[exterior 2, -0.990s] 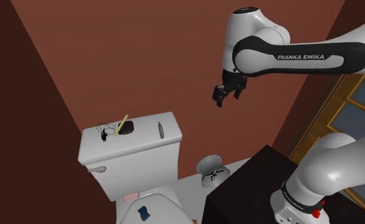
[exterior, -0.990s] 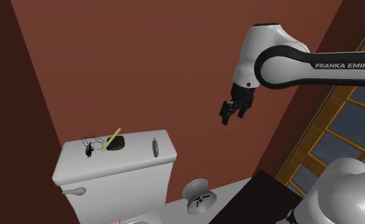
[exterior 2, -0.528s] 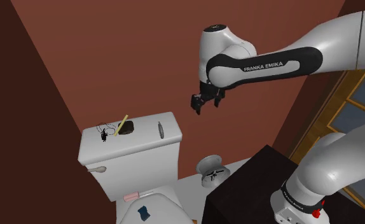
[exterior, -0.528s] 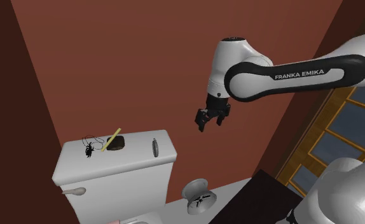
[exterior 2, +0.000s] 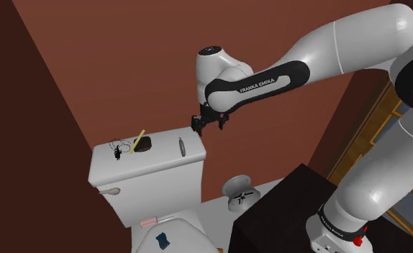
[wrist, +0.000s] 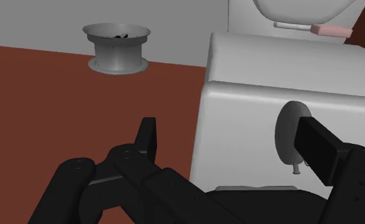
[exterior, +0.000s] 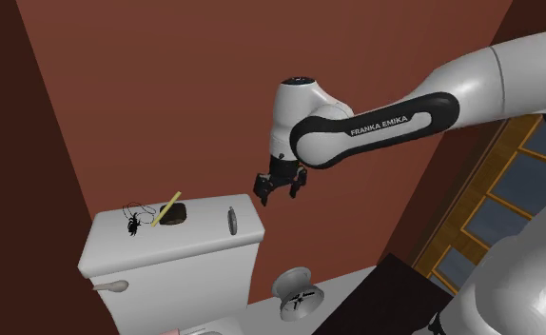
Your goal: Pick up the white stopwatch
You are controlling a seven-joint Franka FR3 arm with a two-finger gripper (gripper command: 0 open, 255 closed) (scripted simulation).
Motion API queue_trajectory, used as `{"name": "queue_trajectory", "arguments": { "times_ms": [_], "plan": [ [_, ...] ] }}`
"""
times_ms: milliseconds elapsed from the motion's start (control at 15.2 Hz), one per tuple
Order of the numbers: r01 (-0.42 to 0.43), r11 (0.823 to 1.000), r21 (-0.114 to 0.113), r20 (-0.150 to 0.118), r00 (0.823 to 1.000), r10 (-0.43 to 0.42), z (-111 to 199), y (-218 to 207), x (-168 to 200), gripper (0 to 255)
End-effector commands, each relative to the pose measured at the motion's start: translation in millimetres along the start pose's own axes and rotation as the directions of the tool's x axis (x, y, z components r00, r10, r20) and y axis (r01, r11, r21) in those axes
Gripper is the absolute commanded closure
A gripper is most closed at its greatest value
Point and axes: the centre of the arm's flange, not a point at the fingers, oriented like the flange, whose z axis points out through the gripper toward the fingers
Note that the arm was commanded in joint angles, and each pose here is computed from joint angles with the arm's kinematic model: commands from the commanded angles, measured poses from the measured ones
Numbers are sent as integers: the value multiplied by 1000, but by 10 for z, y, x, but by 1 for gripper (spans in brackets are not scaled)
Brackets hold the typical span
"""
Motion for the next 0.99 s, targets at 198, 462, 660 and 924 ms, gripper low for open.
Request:
{"name": "queue_trajectory", "arguments": {
  "times_ms": [198, 462, 660, 924],
  "plan": [
    [-48, 999, 8, -2, 999, 48, 324, -450, 331, 0],
    [-84, 996, 14, -3, 996, 84, 577, -814, 604, 0],
    [-108, 994, 18, -4, 994, 108, 740, -1046, 789, 0],
    [-108, 994, 18, -4, 994, 108, 950, -1058, 771, 0]
  ]
}}
